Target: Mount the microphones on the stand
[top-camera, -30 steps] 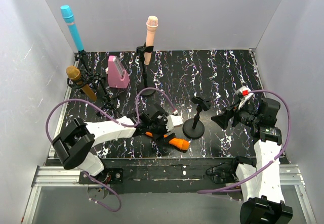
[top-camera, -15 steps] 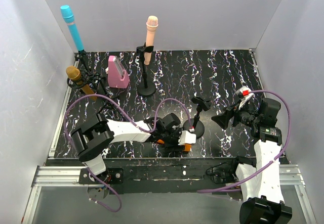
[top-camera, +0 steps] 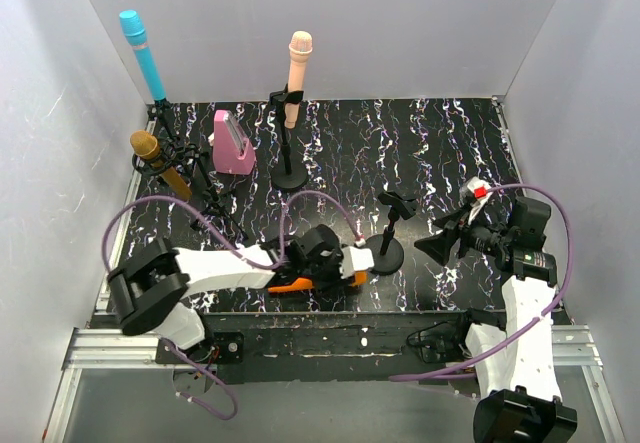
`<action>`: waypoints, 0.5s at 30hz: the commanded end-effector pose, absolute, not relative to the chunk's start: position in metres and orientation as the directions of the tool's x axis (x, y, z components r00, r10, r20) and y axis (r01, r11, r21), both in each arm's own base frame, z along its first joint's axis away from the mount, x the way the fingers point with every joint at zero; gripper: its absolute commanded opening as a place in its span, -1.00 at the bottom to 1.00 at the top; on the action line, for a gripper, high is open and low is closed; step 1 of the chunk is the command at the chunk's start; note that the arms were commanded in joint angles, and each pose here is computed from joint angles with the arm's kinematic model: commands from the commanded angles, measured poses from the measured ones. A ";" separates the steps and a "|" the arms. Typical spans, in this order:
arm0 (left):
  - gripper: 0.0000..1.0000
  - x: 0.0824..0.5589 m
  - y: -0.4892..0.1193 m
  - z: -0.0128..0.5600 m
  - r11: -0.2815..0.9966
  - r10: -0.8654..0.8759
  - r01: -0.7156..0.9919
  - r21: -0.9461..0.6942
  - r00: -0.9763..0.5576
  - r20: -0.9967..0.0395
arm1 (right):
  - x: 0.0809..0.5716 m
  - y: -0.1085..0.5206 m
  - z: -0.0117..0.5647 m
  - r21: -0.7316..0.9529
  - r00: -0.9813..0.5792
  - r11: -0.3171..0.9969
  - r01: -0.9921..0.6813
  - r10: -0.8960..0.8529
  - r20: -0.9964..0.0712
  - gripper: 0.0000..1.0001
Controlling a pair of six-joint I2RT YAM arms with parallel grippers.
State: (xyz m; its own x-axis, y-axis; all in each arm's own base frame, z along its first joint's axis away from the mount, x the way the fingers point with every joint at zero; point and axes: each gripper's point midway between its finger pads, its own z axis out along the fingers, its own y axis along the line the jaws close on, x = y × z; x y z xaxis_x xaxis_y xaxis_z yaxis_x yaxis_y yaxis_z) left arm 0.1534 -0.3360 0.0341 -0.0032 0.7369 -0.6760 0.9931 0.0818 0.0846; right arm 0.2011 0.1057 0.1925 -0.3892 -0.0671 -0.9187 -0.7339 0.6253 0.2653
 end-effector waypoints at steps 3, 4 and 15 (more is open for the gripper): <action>-1.00 0.174 -0.340 0.157 0.385 0.391 0.923 -0.006 -0.169 -0.905 | 0.164 0.128 0.202 0.098 -0.165 0.367 -0.925 -0.155 -0.974 0.80; -1.00 0.175 -0.337 0.175 0.407 0.342 0.913 -0.018 -0.171 -0.924 | 0.158 0.129 0.202 0.015 -0.082 0.326 -0.945 -0.192 -0.978 0.81; -1.00 0.218 -0.304 0.360 0.628 -0.153 0.774 -0.080 0.022 -0.988 | 0.201 0.130 0.271 -0.103 0.043 0.251 -0.963 -0.233 -0.972 0.83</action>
